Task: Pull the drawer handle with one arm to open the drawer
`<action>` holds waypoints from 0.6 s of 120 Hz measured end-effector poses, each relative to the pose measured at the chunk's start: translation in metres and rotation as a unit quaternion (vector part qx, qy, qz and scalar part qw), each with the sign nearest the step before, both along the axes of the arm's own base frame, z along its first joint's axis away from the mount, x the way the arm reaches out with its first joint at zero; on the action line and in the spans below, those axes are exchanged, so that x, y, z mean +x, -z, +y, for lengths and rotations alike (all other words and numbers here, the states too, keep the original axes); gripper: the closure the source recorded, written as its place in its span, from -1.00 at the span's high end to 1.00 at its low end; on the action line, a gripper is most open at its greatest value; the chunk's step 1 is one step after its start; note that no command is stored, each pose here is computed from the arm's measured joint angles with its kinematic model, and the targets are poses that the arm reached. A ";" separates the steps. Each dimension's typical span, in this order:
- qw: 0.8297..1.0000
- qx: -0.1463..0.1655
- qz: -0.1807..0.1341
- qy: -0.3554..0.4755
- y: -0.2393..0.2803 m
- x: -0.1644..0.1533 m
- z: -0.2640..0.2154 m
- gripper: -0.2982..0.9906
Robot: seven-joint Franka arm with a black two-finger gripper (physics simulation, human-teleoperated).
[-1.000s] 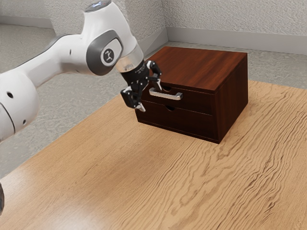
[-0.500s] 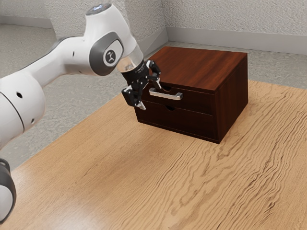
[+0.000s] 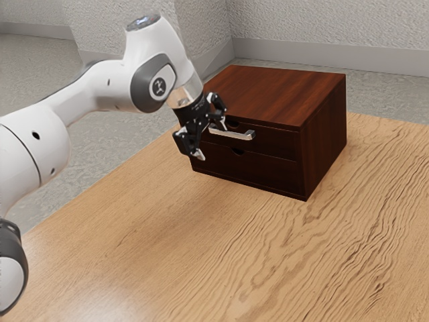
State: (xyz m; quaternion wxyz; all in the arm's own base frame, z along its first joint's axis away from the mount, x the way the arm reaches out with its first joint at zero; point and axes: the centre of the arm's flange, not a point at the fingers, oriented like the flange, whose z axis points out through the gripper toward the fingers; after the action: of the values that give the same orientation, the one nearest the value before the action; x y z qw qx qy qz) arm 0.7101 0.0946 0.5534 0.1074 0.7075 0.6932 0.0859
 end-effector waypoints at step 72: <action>1.000 -0.007 0.009 0.004 0.006 -0.036 -0.014 -0.40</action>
State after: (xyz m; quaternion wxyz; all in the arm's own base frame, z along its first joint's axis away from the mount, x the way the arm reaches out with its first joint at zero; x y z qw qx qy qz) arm 0.6736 0.0809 0.5476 0.1064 0.7101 0.6921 0.0740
